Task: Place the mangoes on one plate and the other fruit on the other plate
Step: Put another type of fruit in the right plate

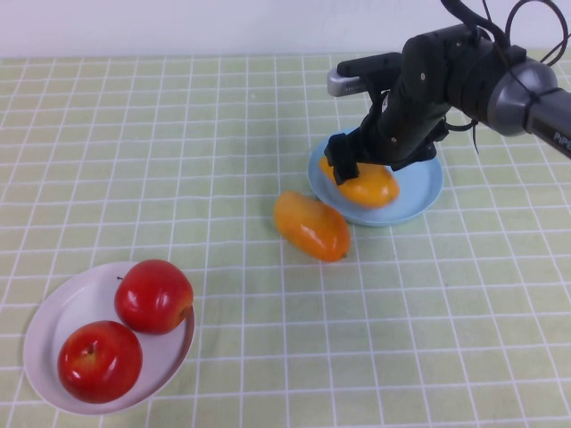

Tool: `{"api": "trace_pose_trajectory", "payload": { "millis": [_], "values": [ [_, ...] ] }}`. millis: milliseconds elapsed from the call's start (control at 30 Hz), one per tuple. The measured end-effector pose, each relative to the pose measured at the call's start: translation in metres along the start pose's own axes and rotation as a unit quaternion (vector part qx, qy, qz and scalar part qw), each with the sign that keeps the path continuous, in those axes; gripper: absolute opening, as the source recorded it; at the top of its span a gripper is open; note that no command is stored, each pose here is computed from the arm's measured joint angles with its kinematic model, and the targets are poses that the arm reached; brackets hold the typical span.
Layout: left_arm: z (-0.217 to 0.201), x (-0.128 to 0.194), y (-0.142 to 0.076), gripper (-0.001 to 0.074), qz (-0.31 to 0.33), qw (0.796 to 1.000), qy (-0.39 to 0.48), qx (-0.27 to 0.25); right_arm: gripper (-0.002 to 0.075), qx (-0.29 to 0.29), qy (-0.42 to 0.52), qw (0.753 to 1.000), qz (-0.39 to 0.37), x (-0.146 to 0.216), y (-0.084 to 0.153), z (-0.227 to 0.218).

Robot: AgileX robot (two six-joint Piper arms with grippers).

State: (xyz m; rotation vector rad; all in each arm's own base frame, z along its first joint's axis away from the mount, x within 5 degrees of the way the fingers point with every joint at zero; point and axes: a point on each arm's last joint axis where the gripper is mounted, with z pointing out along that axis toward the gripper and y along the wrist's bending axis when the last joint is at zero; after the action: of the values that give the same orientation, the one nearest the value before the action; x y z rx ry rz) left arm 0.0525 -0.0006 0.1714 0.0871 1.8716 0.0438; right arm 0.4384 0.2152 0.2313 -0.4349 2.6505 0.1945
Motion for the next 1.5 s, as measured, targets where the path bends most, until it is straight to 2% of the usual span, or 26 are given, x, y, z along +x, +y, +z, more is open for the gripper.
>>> {"api": "trace_pose_trajectory", "payload": {
  "millis": [133,200,400,500,733,1000,1333,1500],
  "values": [
    [0.000,0.000,0.000,0.0003,0.000,1.000,0.000,0.000,0.0689,-0.001,0.014,1.000,-0.026,0.001,0.002,-0.004],
    [0.000,0.000,0.000,0.0003,0.000,1.000,0.000,0.000,0.0687,-0.008,0.013,0.998,-0.068,0.000,0.009,-0.015],
    [0.000,0.000,0.000,0.0003,0.000,1.000,0.000,0.000,0.0673,-0.089,-0.010,0.973,-0.214,0.002,0.055,-0.043],
    [0.000,0.000,0.000,0.0003,0.000,1.000,0.000,0.000,0.0671,-0.110,-0.010,0.962,-0.248,0.006,0.071,-0.037],
    [0.000,0.000,0.000,0.0003,0.000,1.000,0.000,0.000,0.0671,-0.097,0.023,0.959,-0.267,0.014,0.072,0.000],
    [0.000,0.000,0.000,0.0003,0.000,1.000,0.000,0.000,0.0668,-0.090,0.048,0.957,-0.273,0.019,0.070,0.011],
    [0.000,0.000,0.000,0.0003,0.000,1.000,0.000,0.000,0.0575,-0.089,0.072,0.955,-0.274,0.025,0.069,0.022],
    [0.000,0.000,0.000,0.0003,0.000,1.000,0.000,0.000,0.0574,-0.088,0.073,0.961,-0.252,0.023,0.069,0.019]
  ]
}}
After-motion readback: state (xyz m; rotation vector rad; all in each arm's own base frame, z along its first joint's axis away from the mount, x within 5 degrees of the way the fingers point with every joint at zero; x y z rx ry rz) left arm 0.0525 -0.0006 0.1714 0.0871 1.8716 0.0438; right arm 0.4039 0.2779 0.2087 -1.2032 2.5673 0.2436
